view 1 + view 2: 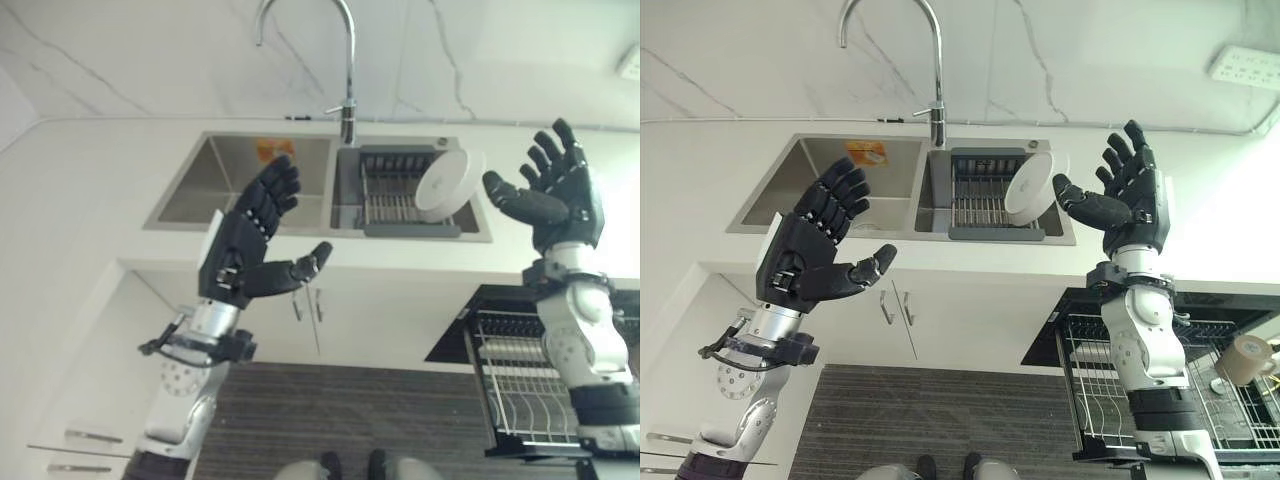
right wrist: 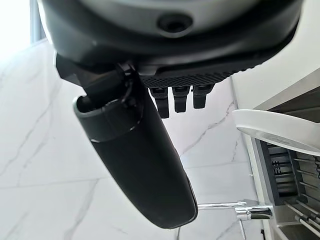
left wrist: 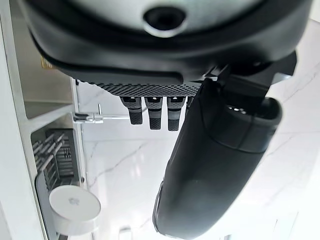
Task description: Place the dishes in the dishwasher.
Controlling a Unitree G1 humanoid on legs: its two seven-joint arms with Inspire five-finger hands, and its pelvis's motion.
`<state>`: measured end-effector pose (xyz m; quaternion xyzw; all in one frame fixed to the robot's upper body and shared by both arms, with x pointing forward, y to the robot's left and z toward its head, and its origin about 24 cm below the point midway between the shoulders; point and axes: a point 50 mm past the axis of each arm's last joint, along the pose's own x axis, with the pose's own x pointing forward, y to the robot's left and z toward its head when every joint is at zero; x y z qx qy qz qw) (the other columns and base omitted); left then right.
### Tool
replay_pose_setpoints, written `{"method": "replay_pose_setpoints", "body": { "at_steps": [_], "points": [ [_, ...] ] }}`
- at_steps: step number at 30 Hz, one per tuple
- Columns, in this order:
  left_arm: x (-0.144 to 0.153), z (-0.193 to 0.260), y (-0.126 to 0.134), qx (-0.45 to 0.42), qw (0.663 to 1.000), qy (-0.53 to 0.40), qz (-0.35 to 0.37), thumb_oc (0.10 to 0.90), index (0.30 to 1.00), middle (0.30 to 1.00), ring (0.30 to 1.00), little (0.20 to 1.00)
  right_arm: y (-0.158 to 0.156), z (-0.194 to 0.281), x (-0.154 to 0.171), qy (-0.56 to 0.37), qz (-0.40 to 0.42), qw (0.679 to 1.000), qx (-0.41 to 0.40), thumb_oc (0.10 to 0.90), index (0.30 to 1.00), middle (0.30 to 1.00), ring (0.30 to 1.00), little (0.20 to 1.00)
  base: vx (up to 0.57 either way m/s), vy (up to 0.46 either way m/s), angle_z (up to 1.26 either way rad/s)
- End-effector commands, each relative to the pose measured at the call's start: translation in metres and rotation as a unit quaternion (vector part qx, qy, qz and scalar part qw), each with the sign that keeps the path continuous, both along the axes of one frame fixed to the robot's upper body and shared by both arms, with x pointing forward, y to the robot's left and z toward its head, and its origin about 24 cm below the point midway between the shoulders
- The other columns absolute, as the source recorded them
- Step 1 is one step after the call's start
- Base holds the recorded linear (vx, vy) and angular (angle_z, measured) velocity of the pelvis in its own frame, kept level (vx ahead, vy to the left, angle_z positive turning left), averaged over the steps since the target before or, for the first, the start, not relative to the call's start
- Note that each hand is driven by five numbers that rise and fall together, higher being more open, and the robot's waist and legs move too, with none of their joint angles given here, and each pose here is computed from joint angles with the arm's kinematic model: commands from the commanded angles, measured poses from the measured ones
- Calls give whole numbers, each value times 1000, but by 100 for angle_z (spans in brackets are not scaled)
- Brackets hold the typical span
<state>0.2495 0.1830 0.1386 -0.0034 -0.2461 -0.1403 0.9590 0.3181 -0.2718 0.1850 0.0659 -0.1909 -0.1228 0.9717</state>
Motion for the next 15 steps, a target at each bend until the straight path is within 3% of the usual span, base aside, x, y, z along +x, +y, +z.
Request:
{"method": "replay_pose_setpoints", "body": {
  "at_steps": [1,15],
  "points": [
    [-4,36,-4,-4,994,-102,-29,800,900,900,900,900,-19,60,0,-105,-39,994,-12,800,900,900,900,900,5,16,11],
    [0,34,-5,-2,995,-90,-41,800,900,900,900,900,-74,72,20,-24,-122,992,9,800,900,900,900,900,6,14,8]
  ]
}}
